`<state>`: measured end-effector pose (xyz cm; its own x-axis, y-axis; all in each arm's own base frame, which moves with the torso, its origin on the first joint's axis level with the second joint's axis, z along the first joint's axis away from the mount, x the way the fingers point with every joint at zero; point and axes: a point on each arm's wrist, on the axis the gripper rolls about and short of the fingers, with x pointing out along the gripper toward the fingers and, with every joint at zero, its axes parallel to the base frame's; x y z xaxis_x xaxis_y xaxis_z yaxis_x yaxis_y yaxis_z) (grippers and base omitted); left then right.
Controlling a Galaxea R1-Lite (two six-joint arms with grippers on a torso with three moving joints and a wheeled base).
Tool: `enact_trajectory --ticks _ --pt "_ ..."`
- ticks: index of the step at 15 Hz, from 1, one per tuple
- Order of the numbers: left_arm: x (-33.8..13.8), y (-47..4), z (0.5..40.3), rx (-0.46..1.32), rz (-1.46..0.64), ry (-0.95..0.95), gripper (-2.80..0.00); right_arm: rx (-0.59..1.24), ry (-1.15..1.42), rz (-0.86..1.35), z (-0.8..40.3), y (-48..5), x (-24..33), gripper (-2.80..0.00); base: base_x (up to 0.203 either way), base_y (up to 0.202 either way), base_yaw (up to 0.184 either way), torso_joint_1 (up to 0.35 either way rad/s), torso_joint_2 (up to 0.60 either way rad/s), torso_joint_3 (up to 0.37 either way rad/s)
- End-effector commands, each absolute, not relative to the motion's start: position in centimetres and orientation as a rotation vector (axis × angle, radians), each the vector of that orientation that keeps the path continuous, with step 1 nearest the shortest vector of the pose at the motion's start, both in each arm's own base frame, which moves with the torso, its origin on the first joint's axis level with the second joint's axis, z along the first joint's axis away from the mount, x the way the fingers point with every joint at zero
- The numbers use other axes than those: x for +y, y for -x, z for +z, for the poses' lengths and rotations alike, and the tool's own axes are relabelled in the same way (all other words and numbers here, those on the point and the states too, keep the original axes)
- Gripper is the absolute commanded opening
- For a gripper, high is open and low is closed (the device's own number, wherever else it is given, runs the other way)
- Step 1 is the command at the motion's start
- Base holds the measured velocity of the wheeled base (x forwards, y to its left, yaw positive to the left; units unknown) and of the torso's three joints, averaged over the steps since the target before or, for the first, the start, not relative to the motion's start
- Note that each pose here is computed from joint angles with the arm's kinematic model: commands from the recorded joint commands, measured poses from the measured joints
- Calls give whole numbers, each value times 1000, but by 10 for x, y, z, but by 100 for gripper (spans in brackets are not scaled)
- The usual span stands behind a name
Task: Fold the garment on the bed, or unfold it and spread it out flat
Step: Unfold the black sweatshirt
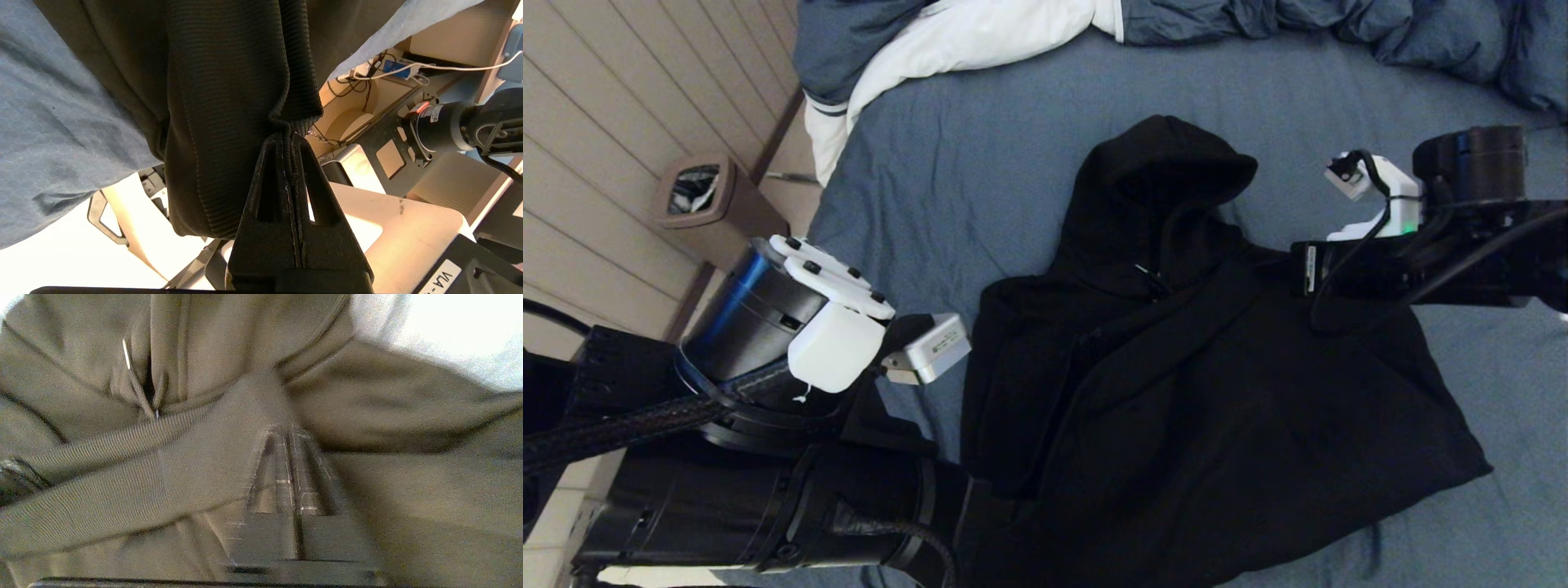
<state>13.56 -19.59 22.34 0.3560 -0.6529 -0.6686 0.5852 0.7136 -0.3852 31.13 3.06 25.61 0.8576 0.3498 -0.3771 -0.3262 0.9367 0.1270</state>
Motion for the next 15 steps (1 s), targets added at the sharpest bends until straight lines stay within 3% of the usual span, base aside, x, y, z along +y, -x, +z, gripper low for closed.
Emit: enact_trajectory --ticks 1,12,13,15 --pt "-197 -136 222 909 -797 85 -280 395 -40 372 253 -310 32 0 0 0 0 0 0 0" --pt "-201 -139 222 911 -796 78 -280 408 22 400 245 -302 33 0 0 0 0 0 0 0" --pt "-201 -139 222 909 -796 79 -280 412 24 410 245 -301 36 -280 0 0 0 0 0 0" --pt "-202 -140 221 914 -794 76 -280 424 27 423 241 -301 40 -280 0 0 0 0 0 0"
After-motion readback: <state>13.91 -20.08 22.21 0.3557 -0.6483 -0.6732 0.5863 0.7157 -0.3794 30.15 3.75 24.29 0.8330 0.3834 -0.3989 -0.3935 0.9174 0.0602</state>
